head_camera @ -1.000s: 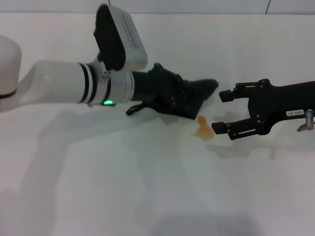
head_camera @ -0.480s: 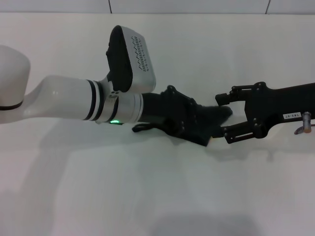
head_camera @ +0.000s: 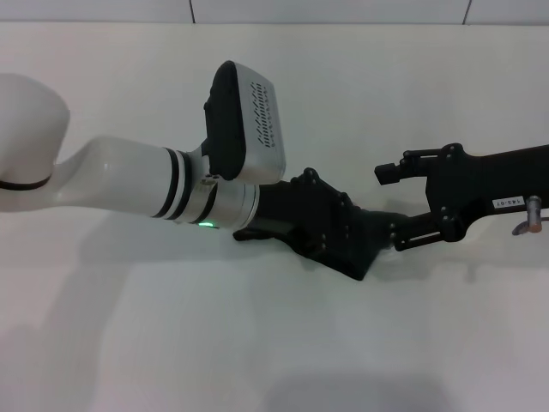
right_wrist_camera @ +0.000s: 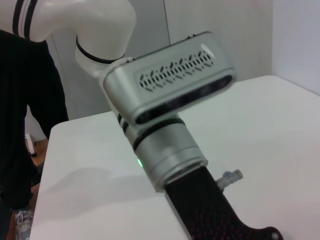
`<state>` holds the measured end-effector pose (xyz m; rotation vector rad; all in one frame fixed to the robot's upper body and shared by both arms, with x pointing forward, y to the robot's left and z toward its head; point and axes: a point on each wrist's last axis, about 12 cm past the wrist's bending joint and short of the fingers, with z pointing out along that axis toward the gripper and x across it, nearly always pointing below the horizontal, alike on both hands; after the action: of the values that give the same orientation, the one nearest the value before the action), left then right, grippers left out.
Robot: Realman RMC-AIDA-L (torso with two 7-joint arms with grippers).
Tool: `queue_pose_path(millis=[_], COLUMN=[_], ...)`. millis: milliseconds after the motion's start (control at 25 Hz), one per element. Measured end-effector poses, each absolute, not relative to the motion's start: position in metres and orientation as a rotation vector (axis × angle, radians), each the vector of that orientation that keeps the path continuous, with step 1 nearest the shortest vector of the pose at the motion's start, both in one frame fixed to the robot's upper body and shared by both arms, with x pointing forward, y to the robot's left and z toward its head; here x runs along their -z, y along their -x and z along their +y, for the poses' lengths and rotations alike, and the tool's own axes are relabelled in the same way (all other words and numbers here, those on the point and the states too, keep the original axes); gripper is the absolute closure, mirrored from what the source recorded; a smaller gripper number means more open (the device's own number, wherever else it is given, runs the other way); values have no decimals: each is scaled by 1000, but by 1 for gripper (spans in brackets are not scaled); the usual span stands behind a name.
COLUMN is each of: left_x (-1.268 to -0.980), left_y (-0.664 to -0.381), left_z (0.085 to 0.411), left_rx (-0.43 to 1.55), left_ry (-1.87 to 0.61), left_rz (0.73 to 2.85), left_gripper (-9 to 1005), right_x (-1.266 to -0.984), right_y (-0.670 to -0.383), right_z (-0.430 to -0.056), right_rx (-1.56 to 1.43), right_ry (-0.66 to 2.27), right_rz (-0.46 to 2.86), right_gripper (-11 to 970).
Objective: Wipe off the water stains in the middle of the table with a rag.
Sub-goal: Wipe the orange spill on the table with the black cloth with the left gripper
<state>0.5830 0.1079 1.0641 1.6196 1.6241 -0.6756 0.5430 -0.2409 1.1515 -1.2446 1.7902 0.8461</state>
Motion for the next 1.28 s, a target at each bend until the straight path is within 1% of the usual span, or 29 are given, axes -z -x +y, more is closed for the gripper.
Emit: queue_pose_path(millis=[120, 400, 720, 1080, 1280], left_x=[-1061, -1063, -1061, -1061, -1066], left_y=[-587, -593, -602, -607, -607], left_z=[108, 110, 115, 117, 109], left_rx=[610, 551, 434, 358, 353], left_ry=[-1633, -1625, -1618, -1627, -1659], left_rz=[1635, 1629, 1623, 1600, 1540], left_gripper=[856, 856, 855, 855, 856], right_x=[-1151, -1151, -1151, -1151, -1152], right_y=[-543, -543, -543, -543, -543], right_z=[-241, -240, -240, -240, -239], right_rx=[-845, -848, -855, -855, -854], right_ry=[1245, 1246, 1239, 1237, 1238], right_rz=[1790, 1792, 1788, 1787, 1784], right_gripper=[117, 117, 117, 117, 117])
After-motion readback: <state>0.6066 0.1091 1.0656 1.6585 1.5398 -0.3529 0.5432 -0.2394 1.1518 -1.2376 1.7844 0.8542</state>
